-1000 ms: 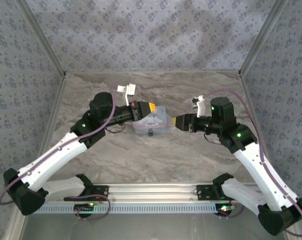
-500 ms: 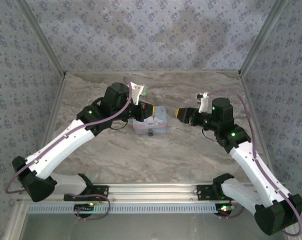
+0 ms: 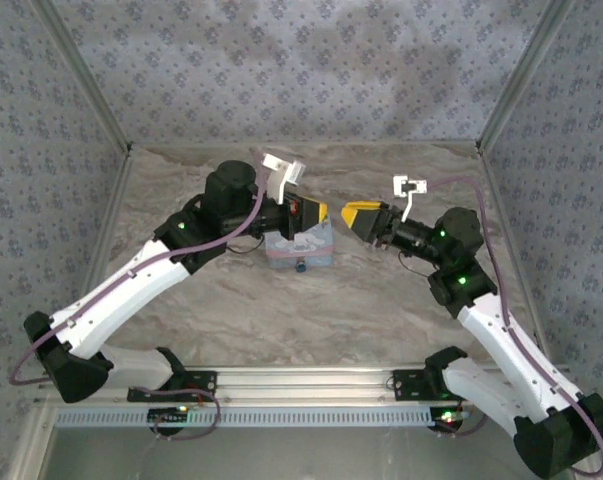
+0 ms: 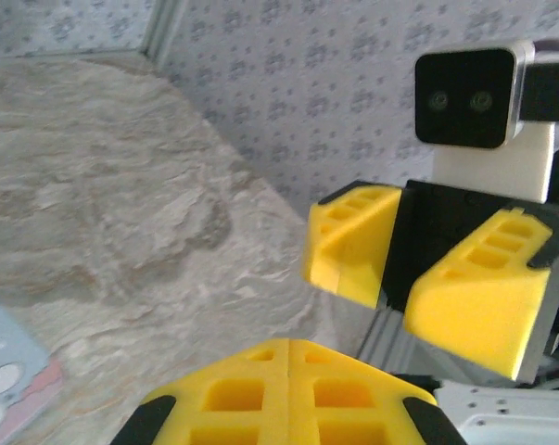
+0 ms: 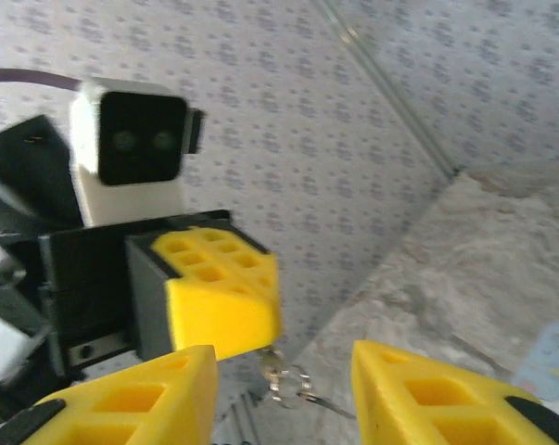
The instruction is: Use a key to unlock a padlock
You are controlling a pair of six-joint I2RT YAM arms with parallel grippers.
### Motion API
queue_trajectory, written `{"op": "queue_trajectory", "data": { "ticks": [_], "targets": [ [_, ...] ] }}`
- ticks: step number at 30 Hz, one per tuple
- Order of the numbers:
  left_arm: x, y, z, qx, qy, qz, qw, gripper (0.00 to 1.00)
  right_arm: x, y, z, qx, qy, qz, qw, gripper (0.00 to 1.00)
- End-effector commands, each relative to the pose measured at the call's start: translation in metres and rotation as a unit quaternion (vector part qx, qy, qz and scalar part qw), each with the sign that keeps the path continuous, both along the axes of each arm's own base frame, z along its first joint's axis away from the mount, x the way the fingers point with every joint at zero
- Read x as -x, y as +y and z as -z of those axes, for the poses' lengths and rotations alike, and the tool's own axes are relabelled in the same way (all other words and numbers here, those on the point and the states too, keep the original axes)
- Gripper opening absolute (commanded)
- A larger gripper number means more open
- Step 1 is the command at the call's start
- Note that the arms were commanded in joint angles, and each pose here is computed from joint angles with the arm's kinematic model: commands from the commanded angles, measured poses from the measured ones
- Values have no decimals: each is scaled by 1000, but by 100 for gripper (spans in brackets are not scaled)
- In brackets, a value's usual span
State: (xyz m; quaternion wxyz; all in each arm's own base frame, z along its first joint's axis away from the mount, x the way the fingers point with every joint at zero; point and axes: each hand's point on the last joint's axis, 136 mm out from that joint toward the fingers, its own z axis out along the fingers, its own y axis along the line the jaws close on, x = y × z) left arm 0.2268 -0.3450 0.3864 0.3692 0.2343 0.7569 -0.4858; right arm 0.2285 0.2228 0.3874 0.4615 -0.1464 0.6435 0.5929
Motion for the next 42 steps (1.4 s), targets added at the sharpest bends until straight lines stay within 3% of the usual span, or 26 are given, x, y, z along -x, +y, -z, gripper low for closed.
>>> {"op": "queue_trajectory", "data": {
  "ticks": [1, 8, 16, 23, 29, 35, 36, 37, 39, 42],
  "targets": [
    [15, -4, -31, 57, -16, 33, 998, 0, 20, 4, -20, -25, -43, -39, 998, 45],
    [23, -7, -41, 84, -11, 51, 995, 0, 25, 12, -19, -14, -50, -50, 997, 50],
    [26, -8, -42, 98, -7, 54, 994, 0, 34, 21, -24, -2, -61, -64, 996, 43],
    [30, -8, -43, 105, -5, 59, 993, 0, 29, 20, -24, -1, -58, -49, 997, 26],
    [33, -8, -46, 115, -6, 62, 991, 0, 28, 23, -24, 8, -62, -53, 997, 2],
    [34, -5, -51, 118, -9, 60, 991, 0, 28, 23, -17, 18, -60, -48, 997, 0],
    [33, -4, -51, 118, -8, 56, 991, 4, 28, 22, -17, 19, -60, -46, 997, 0],
    [32, -3, -51, 117, -6, 49, 992, 17, 28, 21, -16, 20, -60, -44, 997, 0],
    [30, 1, -51, 117, -8, 39, 992, 34, 28, 19, -17, 19, -61, -37, 997, 0],
    [28, 7, -50, 118, -9, 27, 993, 42, 29, 17, -16, 20, -62, -30, 997, 0]
  ]
}}
